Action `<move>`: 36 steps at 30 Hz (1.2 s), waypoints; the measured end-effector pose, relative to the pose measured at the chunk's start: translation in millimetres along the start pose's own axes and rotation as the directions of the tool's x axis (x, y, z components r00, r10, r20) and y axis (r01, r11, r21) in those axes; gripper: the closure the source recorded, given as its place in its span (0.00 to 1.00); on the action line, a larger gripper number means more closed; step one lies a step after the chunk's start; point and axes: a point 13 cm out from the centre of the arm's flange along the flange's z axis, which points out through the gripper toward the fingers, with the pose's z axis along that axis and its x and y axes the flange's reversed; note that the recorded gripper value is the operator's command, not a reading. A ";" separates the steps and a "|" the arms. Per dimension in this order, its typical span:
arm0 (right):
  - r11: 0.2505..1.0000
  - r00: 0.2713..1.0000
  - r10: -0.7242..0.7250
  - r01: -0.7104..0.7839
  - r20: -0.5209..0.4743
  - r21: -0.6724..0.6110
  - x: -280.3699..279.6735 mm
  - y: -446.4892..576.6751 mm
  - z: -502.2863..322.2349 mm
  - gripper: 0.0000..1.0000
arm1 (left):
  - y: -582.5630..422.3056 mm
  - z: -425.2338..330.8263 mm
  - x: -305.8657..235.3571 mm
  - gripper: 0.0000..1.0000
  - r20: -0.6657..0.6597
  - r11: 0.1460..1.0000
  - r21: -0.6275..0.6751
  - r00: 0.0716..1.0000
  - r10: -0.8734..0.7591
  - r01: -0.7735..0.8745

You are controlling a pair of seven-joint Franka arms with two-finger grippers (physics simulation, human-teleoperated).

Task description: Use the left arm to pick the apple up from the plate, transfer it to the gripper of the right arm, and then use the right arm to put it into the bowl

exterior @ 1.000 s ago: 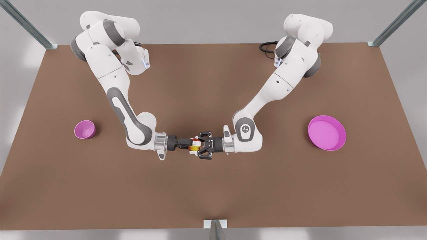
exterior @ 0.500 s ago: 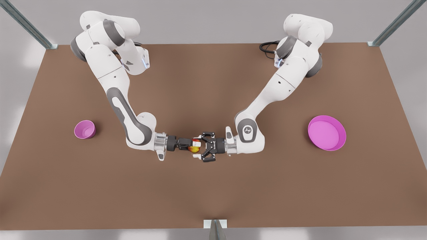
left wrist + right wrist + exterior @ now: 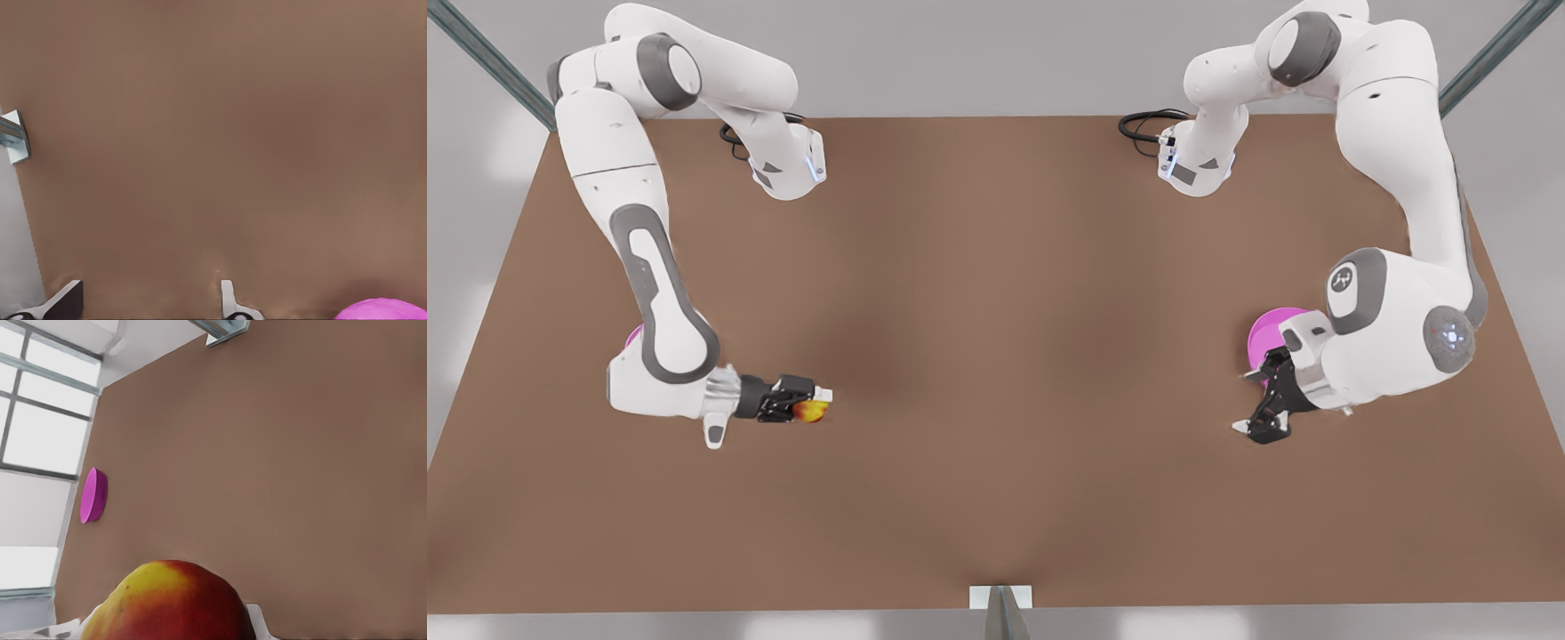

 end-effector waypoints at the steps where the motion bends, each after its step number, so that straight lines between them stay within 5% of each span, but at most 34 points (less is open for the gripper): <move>1: 0.999 0.999 -0.020 0.022 -0.030 0.050 8.2 -14.4 -18.4 0.25 | -12.6 -18.7 9.9 0.00 -0.075 0.997 0.017 0.995 -0.073 0.074; 5: 0.975 0.988 -0.045 0.075 -0.145 0.208 46.1 -68.2 -91.1 0.25 | -80.5 -79.0 32.5 0.00 -0.266 0.899 -0.021 0.864 -0.427 0.438; 14: 0.906 0.954 -0.005 0.132 -0.301 0.402 128.5 -157.2 -222.5 0.25 | -82.4 -89.2 30.2 0.00 -0.208 0.534 -0.163 0.500 -0.841 0.830; 24: 0.904 0.883 0.021 0.184 -0.469 0.387 237.5 -200.5 -235.8 0.25 | -66.5 -83.5 30.1 0.00 -0.119 0.164 -0.230 0.139 -0.983 0.959; 36: 0.875 0.876 -0.055 0.274 -0.479 0.400 246.8 -241.5 -238.4 0.25 | -66.1 -83.1 26.1 0.00 -0.050 -0.107 -0.227 -0.121 -0.991 0.968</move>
